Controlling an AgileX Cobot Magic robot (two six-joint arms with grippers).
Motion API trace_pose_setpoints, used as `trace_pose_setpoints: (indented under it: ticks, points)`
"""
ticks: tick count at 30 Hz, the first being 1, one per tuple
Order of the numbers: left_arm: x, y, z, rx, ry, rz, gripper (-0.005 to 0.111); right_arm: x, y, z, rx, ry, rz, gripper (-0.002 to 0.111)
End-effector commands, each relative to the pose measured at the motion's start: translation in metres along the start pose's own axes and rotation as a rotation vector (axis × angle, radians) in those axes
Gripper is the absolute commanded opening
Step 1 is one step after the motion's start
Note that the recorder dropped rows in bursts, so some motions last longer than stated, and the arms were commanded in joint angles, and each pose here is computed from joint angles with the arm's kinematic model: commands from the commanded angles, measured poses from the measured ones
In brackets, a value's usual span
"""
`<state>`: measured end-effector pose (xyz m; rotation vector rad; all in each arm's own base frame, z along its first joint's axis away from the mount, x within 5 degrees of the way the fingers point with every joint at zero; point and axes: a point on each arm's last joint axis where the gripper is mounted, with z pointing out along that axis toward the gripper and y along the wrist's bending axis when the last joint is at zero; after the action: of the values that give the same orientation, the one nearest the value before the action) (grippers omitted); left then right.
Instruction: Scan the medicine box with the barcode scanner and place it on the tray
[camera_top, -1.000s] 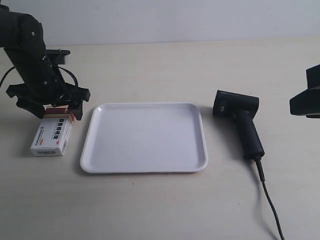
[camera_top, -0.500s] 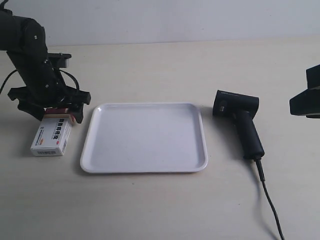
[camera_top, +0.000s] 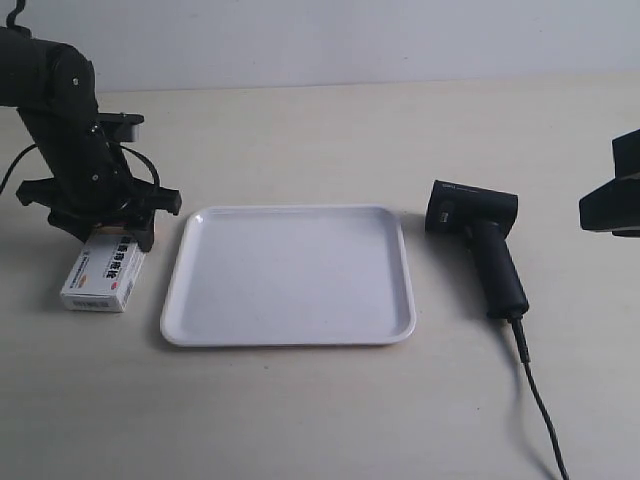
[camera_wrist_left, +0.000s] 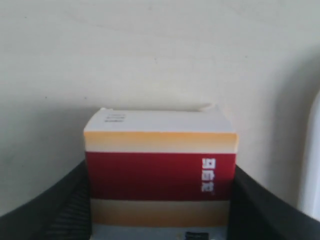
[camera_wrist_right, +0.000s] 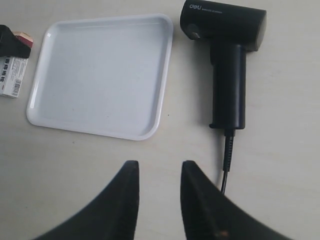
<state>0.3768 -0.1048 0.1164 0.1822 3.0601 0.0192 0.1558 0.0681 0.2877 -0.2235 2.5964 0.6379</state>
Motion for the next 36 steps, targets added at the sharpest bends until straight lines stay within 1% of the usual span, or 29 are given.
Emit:
trace_pose_setpoints:
  ticks: [1,4,5,9,15,17,20,23,24,26,28,30,34,36]
  points:
    - [-0.001,0.0,-0.001,-0.006,-0.004,0.005,0.034,-0.001,0.001,0.0,-0.005,-0.001,-0.007,0.03]
    - [0.0,0.0,-0.001,-0.01,0.012,0.031,0.007,-0.001,0.001,0.0,-0.005,-0.001,-0.007,0.03]
    - [0.001,0.0,-0.001,-0.011,0.02,0.04,0.0,-0.001,0.001,0.0,-0.005,-0.001,-0.007,0.03]
    - [0.001,0.001,-0.005,-0.013,0.016,0.043,0.0,-0.001,0.0,0.0,0.005,-0.003,-0.013,0.03]
    - [0.0,0.0,-0.033,0.013,-0.049,0.039,0.0,-0.006,-0.007,0.008,0.059,0.002,-0.02,0.03]
    - [0.001,-0.003,-0.044,0.051,-0.068,0.044,0.0,-0.009,-0.012,0.014,0.085,0.01,0.016,0.03]
    - [0.003,-0.009,-0.062,0.134,-0.104,0.041,0.0,-0.012,-0.022,0.028,0.149,0.059,0.09,0.03]
    - [0.006,-0.015,-0.079,0.21,-0.133,0.052,0.0,-0.018,-0.031,0.046,0.177,0.092,0.136,0.035]
    - [0.007,-0.019,-0.084,0.234,-0.141,0.058,0.0,-0.021,-0.033,0.052,0.176,0.087,0.143,0.041]
    - [0.01,-0.026,-0.09,0.238,-0.151,0.088,0.0,-0.025,-0.038,0.063,0.187,0.085,0.146,0.05]
    - [0.013,-0.037,-0.094,0.242,-0.154,0.121,0.0,-0.031,-0.042,0.074,0.195,0.109,0.147,0.058]
    - [0.018,-0.052,-0.095,0.251,-0.152,0.159,0.0,-0.037,-0.045,0.085,0.192,0.145,0.164,0.064]
    - [0.027,-0.078,-0.095,0.254,-0.141,0.216,0.0,-0.051,-0.046,0.108,0.142,0.198,0.17,0.064]
    - [0.03,-0.085,-0.095,0.245,-0.138,0.225,0.0,-0.06,-0.047,0.117,0.124,0.216,0.164,0.064]
